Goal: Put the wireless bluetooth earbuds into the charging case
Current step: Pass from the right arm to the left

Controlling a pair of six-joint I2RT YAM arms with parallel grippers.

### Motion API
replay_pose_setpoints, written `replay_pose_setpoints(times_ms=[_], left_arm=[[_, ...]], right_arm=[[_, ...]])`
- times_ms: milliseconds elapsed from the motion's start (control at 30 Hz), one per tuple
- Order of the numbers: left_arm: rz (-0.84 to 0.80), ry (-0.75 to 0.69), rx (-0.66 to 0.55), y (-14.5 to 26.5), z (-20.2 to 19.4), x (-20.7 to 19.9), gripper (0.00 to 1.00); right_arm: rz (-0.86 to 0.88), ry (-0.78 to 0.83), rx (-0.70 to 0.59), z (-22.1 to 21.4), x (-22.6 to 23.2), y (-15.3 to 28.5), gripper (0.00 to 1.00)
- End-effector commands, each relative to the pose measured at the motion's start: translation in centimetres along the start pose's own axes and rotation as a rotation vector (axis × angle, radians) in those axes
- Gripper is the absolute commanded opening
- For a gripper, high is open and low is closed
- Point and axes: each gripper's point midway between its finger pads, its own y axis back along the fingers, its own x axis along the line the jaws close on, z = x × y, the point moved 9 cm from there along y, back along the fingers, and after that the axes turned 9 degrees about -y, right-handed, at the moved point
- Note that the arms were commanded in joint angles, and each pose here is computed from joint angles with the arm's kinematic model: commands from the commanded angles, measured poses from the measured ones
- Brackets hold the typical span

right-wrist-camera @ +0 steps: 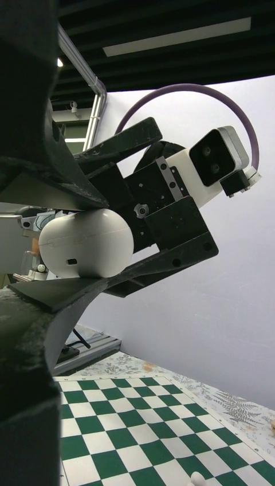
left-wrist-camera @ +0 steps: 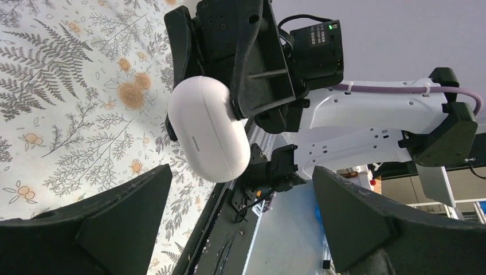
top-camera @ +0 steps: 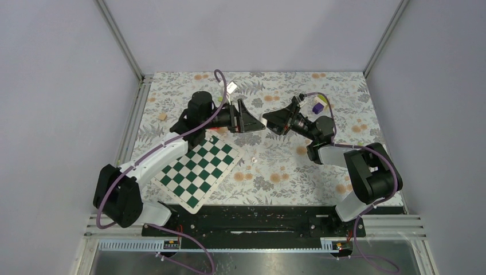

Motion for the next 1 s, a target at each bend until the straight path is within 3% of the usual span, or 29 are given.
replay_pose_setpoints(times_ms=[0,400,633,767,967], left_arm=[[-0.010,-0.033,0.028,-1.1,0.3,-0.1,0.93],[-0.019,0.021,-0.015,-1.9,0.6,0.0,0.76],[-0.098,0.058,-0.024,-2.6,0.7,-0.4,0.75],[-0.105,0.059,-0.018,-2.7,0.7,-0.5,0.69],[-0.105,0.061,-0.017,-2.6,0.7,-0.6,0.48]], right_arm=[[0.070,0.080,0.036,-0.9,2.0,0.3,0.18],[0.072,0.081,0.045,-1.3,2.3,0.2,0.18],[0.065,0.080,0.047,-1.4,2.1,0.1,0.19],[0.064,0.078,0.046,-1.4,2.1,0.0,0.19],[0.056,0.077,0.047,-1.4,2.1,0.0,0.19]])
